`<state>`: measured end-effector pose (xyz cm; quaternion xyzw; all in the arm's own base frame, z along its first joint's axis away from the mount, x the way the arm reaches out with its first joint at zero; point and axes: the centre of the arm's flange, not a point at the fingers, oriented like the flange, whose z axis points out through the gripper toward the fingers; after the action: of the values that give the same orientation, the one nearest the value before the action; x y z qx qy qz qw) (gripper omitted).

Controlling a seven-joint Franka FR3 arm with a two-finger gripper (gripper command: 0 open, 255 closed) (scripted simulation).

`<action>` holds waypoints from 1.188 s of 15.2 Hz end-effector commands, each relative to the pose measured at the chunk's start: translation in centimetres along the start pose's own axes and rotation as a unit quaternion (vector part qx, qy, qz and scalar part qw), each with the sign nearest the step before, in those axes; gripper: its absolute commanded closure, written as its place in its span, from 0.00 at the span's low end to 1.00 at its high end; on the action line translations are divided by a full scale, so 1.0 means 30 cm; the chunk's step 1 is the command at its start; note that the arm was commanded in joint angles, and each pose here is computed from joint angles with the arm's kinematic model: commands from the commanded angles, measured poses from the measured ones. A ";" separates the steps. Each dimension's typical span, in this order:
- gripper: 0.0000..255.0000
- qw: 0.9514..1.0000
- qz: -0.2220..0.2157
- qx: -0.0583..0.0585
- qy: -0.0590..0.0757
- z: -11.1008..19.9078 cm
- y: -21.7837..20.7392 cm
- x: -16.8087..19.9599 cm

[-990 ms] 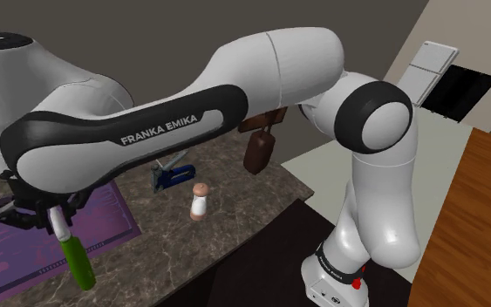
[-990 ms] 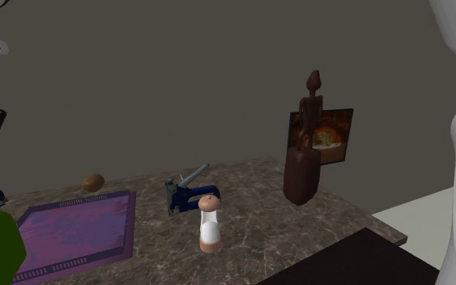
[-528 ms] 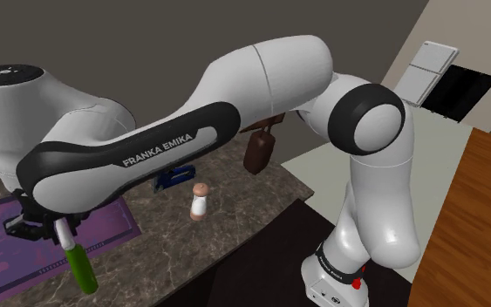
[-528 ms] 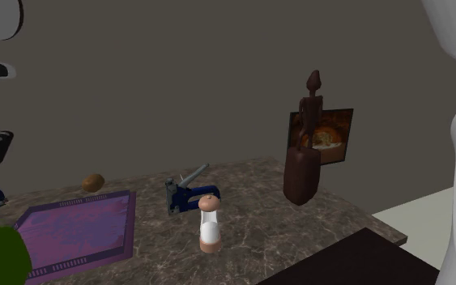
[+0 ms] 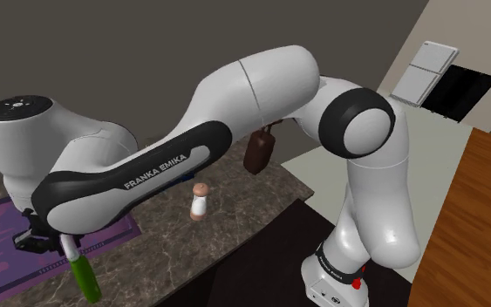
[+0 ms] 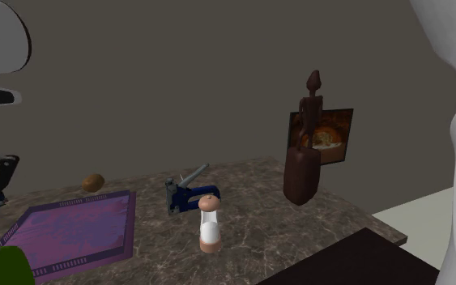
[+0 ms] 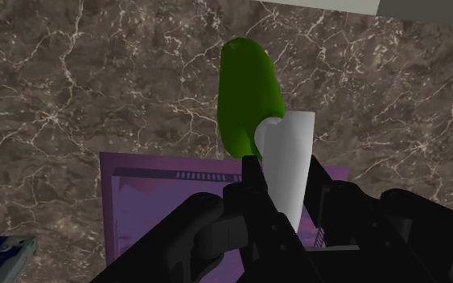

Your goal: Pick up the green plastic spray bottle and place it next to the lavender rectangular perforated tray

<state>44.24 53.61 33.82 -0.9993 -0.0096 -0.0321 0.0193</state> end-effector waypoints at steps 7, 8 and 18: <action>1.00 1.000 0.000 0.000 0.000 0.142 0.009 -0.006; 1.00 1.000 0.000 0.000 0.000 0.159 0.009 -0.008; 1.00 1.000 0.000 0.000 0.000 0.331 0.016 -0.019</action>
<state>44.39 53.42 24.34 -0.9992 -0.0096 -0.0322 0.0194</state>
